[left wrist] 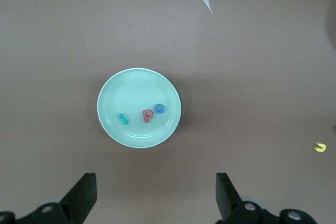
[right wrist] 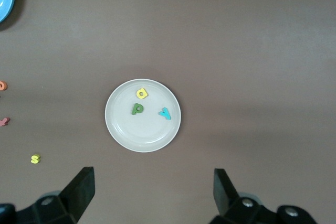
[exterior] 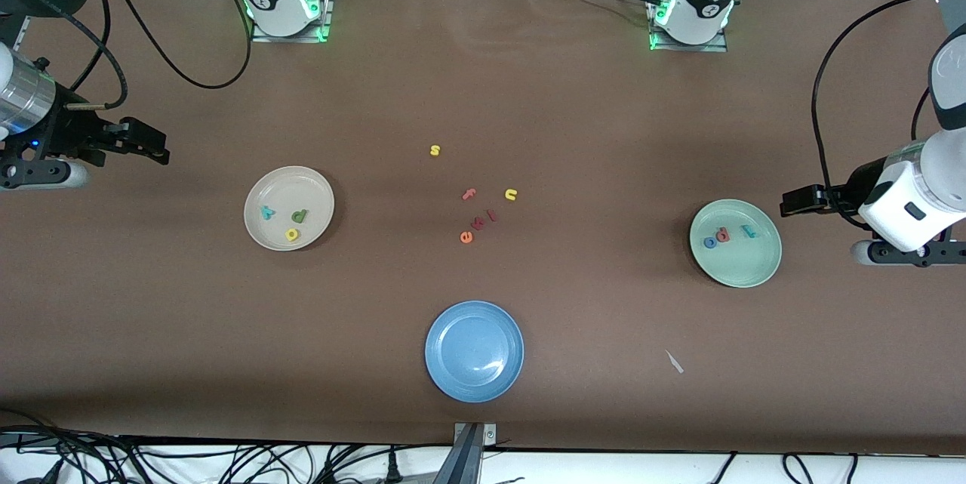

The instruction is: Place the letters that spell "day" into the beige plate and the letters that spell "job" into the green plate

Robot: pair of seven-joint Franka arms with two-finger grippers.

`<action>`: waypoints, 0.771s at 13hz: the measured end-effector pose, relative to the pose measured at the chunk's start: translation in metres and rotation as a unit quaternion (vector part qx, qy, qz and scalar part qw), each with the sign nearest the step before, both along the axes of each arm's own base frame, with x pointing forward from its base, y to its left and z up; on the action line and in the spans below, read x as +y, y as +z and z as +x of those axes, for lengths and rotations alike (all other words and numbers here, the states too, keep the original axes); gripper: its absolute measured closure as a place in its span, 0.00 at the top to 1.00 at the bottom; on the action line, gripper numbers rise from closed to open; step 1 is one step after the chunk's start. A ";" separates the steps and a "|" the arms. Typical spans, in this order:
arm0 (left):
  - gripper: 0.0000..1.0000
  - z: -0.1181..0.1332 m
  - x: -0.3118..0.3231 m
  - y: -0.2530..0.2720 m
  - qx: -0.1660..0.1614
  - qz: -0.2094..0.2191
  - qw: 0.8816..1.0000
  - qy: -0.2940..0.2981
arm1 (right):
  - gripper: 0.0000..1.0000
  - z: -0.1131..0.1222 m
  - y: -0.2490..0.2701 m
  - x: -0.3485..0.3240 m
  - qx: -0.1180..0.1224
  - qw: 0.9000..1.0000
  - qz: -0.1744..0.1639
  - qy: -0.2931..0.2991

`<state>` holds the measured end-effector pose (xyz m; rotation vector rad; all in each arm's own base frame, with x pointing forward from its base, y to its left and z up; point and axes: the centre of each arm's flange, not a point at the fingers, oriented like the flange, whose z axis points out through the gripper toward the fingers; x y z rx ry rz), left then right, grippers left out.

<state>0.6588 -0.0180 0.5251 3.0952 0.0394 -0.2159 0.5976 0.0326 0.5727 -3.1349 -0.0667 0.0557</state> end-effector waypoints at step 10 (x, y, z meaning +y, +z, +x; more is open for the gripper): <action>1.00 0.000 0.000 0.000 -0.001 0.000 1.000 0.000 | 1.00 0.005 -0.005 -0.037 0.000 1.000 -0.002 -0.011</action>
